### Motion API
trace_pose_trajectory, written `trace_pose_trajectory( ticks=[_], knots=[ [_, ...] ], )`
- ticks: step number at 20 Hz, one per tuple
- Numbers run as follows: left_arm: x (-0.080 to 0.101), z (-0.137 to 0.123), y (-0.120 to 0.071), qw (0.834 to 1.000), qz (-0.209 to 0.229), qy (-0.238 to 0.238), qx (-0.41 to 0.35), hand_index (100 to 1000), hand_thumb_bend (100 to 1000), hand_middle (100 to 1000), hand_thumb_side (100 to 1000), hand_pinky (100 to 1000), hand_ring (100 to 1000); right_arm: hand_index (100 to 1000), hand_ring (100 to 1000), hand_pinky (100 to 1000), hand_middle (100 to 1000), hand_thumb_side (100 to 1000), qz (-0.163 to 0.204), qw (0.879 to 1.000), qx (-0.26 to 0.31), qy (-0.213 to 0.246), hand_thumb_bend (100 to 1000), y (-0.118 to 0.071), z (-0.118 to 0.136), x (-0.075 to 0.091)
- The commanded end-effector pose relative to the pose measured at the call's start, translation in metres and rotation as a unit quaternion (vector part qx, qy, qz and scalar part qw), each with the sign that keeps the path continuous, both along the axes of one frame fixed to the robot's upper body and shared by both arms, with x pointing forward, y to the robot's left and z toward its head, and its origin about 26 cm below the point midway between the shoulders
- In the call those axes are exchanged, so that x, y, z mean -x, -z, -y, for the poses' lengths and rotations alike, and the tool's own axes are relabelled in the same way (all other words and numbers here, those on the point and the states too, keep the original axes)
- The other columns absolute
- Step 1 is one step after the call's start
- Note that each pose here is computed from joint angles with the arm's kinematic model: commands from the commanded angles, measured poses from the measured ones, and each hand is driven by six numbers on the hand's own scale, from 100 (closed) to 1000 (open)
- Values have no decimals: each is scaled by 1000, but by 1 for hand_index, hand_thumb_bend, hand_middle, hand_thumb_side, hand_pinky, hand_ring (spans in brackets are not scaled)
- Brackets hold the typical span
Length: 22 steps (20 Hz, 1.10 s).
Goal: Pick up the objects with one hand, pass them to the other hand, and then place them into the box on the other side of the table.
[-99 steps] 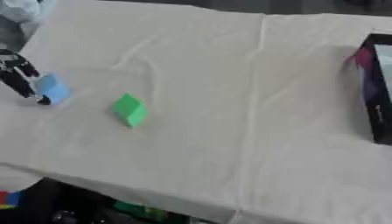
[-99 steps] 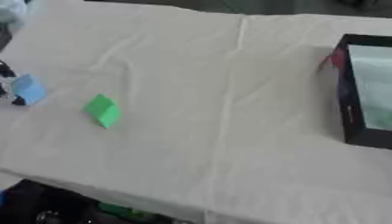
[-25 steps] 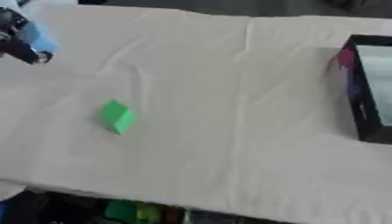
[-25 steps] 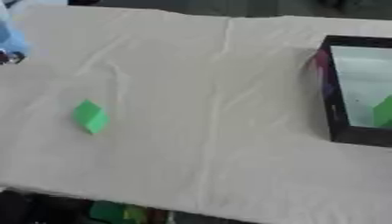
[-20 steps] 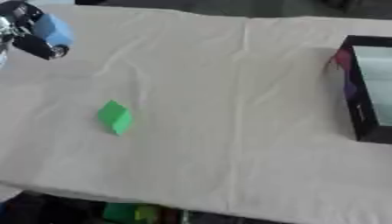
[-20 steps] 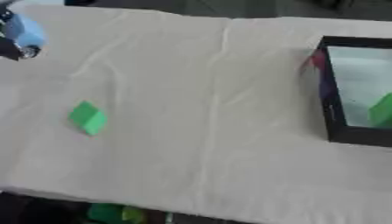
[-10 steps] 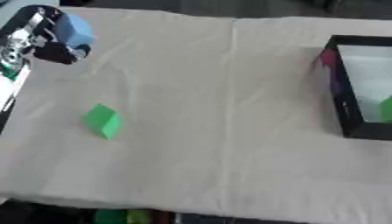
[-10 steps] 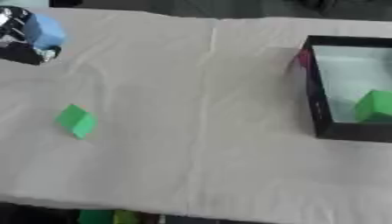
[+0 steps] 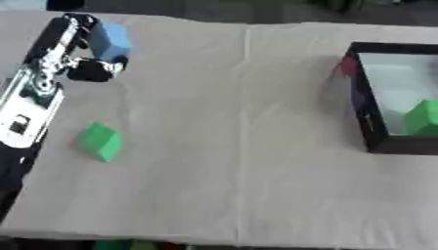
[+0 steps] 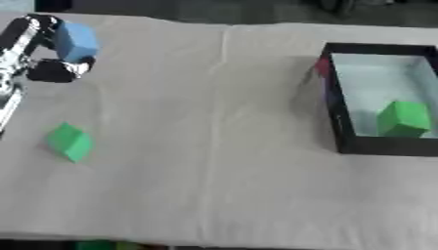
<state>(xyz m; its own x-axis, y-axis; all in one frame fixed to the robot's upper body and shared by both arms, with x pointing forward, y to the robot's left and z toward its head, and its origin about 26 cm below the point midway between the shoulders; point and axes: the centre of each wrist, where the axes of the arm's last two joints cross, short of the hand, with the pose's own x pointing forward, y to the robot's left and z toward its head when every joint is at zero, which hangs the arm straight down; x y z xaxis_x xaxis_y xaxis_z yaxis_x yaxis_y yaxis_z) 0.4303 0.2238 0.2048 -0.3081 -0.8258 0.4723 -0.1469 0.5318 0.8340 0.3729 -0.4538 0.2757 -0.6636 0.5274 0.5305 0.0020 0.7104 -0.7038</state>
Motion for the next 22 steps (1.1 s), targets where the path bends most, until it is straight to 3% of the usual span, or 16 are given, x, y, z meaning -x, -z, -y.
trace_pose_trajectory(
  ticks=[1,5,10,19,22],
  knots=[
    [-3,11,-5,999,38,7,-11,534,100,574,100,680,614,914,962,1000,928,237,21,999,36,-27,100,-23,-12,1],
    [-6,22,9,999,40,16,-3,533,100,571,100,672,609,915,962,1000,929,213,24,996,63,-55,100,-29,-28,-5],
    [-6,41,13,997,62,40,13,531,100,566,105,670,602,918,964,1000,929,159,24,991,98,-87,100,-31,-51,-13],
    [-8,55,34,990,85,81,80,528,100,550,208,669,586,930,967,1000,929,100,38,980,161,-113,100,-25,-88,-31],
    [-8,58,37,986,96,96,95,527,100,545,235,674,583,931,968,1000,929,101,41,976,181,-118,100,-17,-88,-25]
  ],
)
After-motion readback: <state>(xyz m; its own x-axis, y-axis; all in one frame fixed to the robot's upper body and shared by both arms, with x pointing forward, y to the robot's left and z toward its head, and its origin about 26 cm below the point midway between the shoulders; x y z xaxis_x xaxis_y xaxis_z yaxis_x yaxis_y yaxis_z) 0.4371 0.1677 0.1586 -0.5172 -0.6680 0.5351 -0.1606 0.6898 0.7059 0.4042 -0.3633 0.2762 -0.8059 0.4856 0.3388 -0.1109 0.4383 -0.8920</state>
